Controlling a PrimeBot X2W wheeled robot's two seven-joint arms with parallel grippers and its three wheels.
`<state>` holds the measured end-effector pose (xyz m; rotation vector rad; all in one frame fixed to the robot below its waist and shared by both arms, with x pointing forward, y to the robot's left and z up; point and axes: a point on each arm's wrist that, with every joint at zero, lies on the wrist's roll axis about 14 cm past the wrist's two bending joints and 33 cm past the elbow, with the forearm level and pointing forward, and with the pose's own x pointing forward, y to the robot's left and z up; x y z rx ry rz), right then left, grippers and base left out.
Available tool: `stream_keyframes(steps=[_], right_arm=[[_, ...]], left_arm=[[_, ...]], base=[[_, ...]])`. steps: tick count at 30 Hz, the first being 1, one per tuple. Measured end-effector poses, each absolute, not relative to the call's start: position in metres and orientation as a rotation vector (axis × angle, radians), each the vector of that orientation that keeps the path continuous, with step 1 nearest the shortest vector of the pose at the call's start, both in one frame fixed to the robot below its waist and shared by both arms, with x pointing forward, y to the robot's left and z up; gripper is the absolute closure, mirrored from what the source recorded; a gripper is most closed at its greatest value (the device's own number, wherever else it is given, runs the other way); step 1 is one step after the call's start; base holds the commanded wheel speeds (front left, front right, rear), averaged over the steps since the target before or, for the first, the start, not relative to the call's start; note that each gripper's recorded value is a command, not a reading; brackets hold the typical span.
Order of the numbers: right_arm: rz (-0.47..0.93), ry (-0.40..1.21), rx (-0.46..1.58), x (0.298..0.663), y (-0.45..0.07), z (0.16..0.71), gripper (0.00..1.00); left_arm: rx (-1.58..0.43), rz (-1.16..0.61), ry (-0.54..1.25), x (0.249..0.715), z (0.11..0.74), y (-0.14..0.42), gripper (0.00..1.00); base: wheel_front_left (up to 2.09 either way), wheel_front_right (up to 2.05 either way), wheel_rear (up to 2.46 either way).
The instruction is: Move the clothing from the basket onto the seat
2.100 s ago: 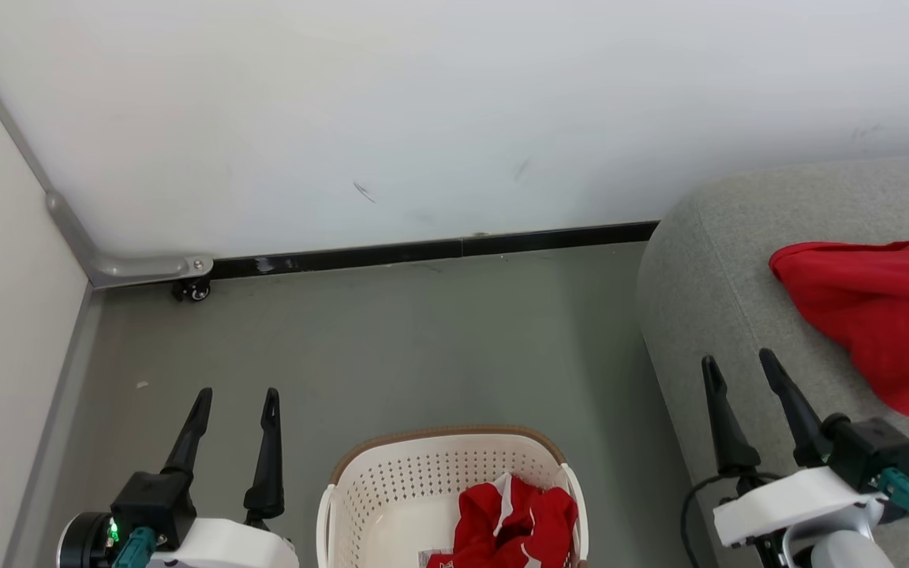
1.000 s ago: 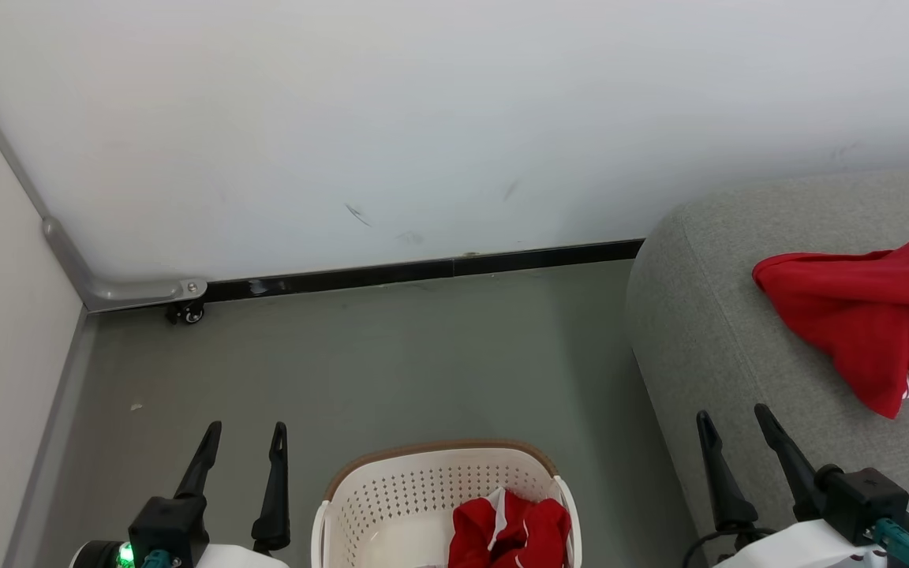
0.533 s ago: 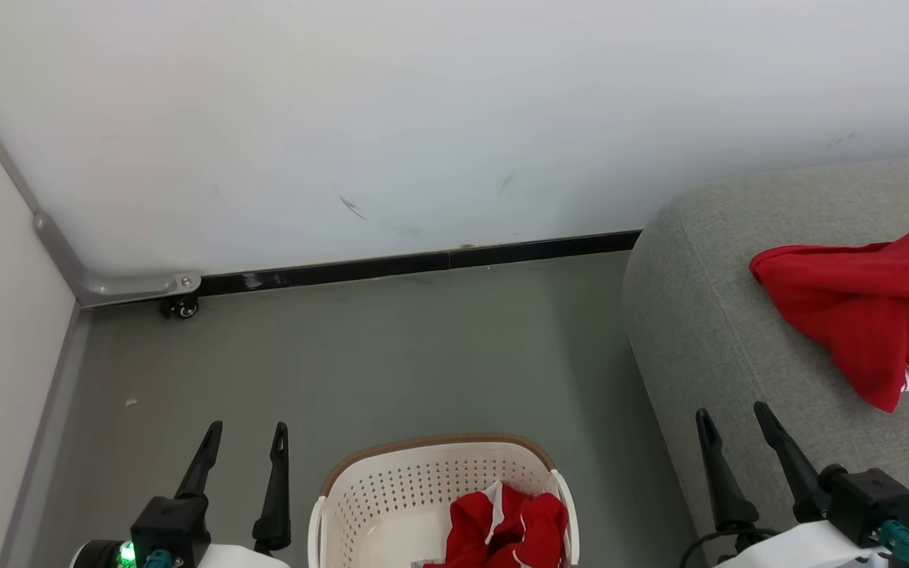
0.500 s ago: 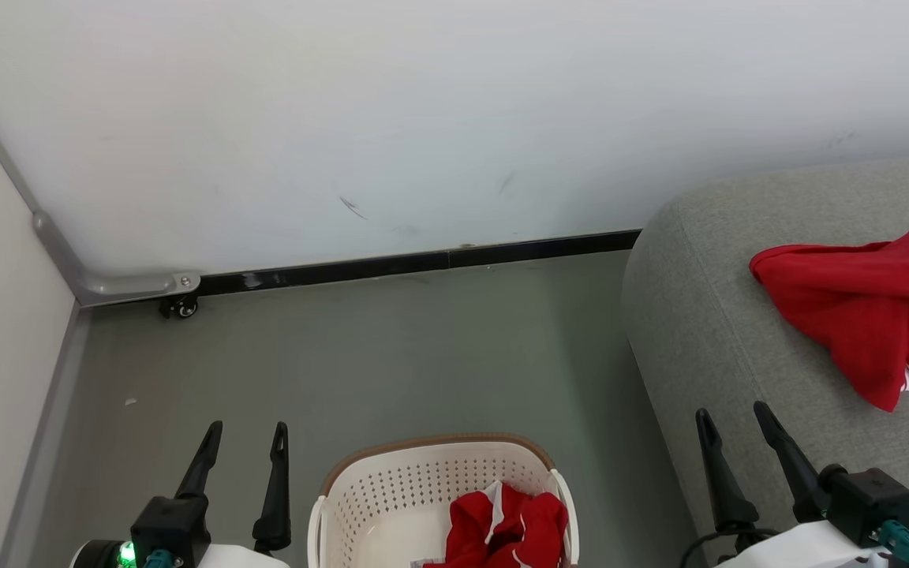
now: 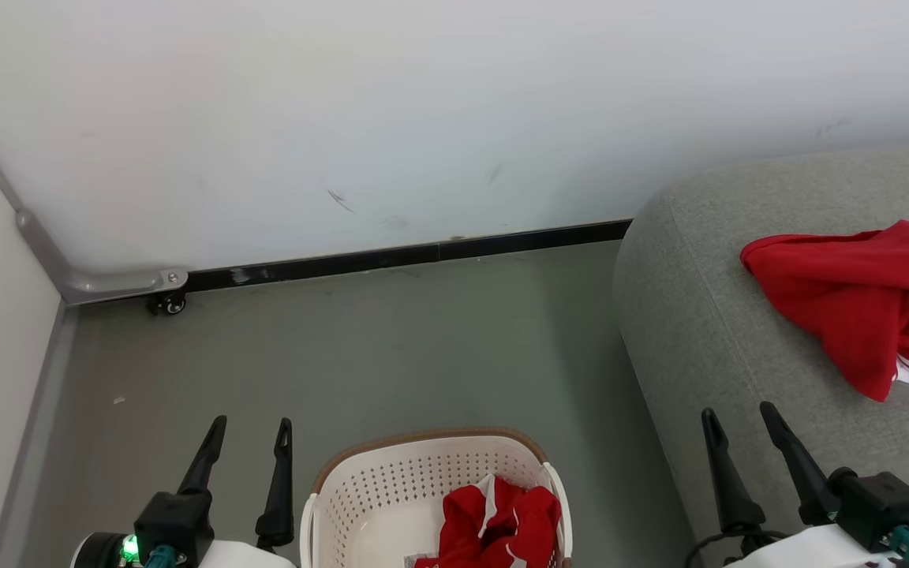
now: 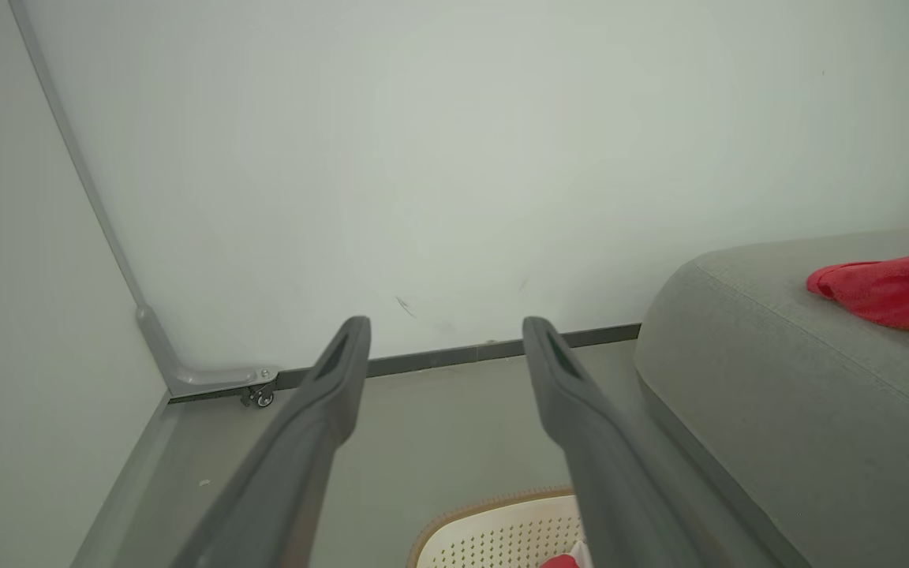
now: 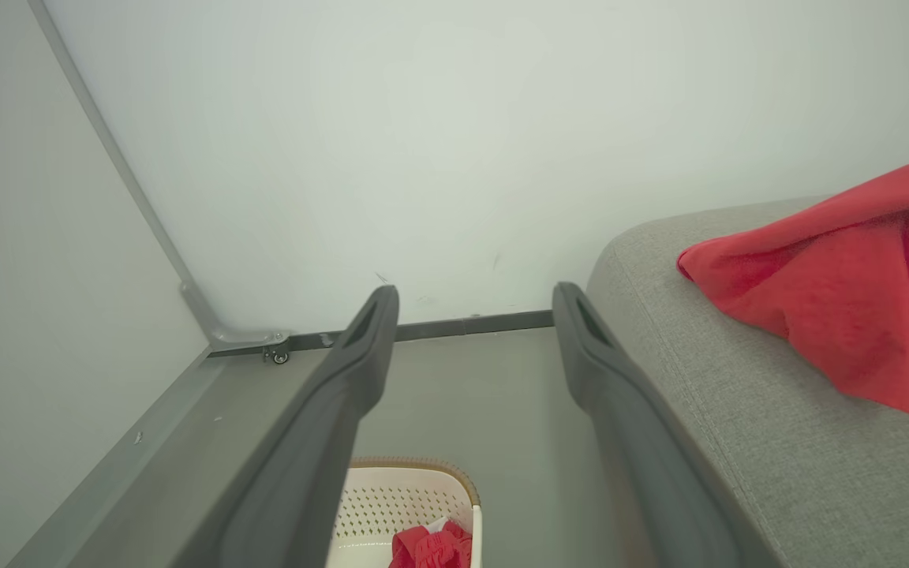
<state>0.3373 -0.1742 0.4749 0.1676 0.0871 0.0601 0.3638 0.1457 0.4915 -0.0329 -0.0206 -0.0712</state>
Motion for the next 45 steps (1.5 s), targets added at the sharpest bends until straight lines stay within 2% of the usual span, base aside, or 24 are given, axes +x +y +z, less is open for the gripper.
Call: stream_keyframes(steps=[28, 45], right_arm=[[-0.085, 0.09, 0.174, 0.309, -0.216, 0.473, 0.0], [-0.136, 0.111, 0.168, 0.304, -0.229, 0.469, 0.0]], left_arm=[[-0.019, -0.252, -0.003, 0.385, 0.486, 0.09, 0.0], [0.046, -0.452, -0.026, 0.405, 0.488, 0.04, 0.0]], base=[[0.0, 0.0, 0.0], [0.0, 0.0, 0.0]])
